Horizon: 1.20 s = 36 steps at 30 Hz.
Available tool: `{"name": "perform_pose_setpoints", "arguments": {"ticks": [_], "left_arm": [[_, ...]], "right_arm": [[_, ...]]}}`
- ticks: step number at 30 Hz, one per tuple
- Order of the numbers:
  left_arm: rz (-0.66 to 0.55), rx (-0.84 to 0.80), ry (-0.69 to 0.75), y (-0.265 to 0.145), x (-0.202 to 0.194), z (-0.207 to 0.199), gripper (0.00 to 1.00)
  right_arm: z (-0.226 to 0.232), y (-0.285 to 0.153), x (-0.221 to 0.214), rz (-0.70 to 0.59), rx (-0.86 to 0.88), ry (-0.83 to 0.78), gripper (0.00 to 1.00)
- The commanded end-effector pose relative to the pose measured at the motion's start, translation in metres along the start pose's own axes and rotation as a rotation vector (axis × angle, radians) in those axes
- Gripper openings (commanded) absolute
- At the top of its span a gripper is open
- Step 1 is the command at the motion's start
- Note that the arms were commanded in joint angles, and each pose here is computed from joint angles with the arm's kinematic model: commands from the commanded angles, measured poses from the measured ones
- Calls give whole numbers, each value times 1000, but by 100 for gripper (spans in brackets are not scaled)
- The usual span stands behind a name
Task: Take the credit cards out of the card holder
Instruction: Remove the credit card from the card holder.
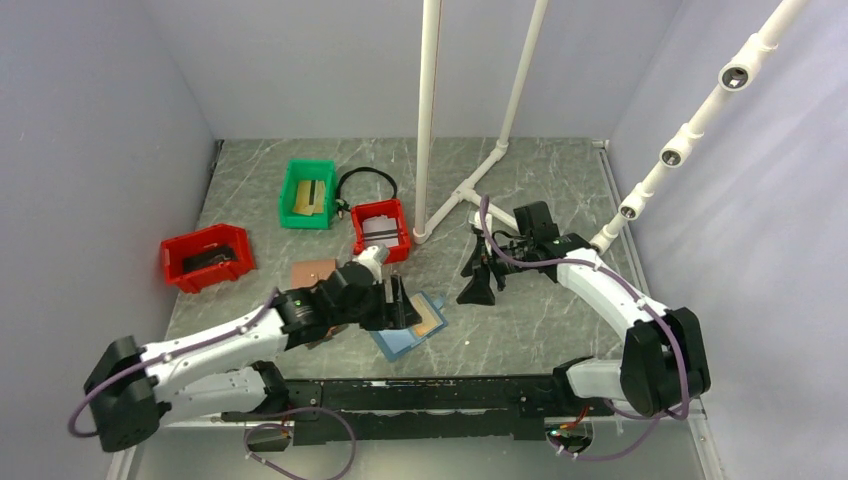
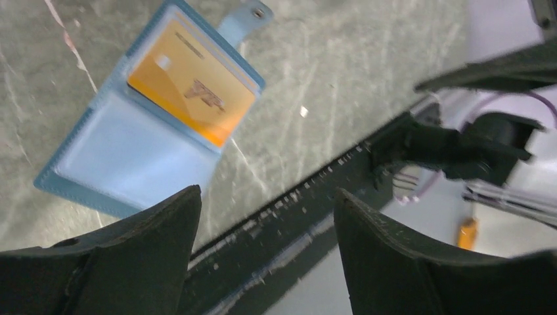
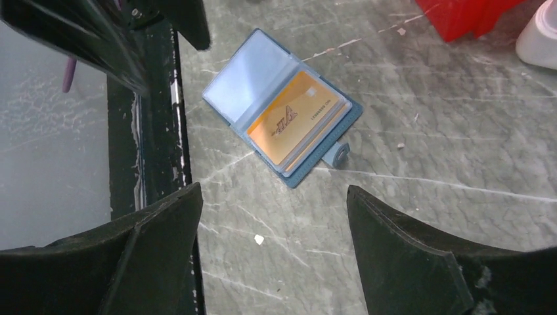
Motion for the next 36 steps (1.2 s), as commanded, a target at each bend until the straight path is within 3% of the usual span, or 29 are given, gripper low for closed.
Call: {"name": "perform_pose_setpoints", "arguments": {"ticks": [1,7,14,21,27,36], "left_arm": [[-197,51,-72,29,32,-7,74],[-201,51,-200,56,19,14,58],[-269,-10,-251,62,18,27,50],[-255,-27,-245,70,12,31,40],[-273,2,-269,69,8,44,39],[-272,-3,-270,69,4,53,40]], "right_arm": [[-9,9,7,-40,-34,57,82],[-10,26,2,-65,-37,212,72],[-11,55,-10,-25,-49,378,66],[-15,83,-24,59,-121,484,61],[-11,82,-13,13,-112,478,40],[1,90,-7,-14,-27,515,36]]}}
Point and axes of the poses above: each gripper's point midway between its finger pads, its own y axis out along the fingers, its own z axis along the line the jaws close on, x = y × z, the point moved 2 cm from there along -y, back along the fingers, and after that the axes turned 5 degrees about -y, right-handed, at the moved point
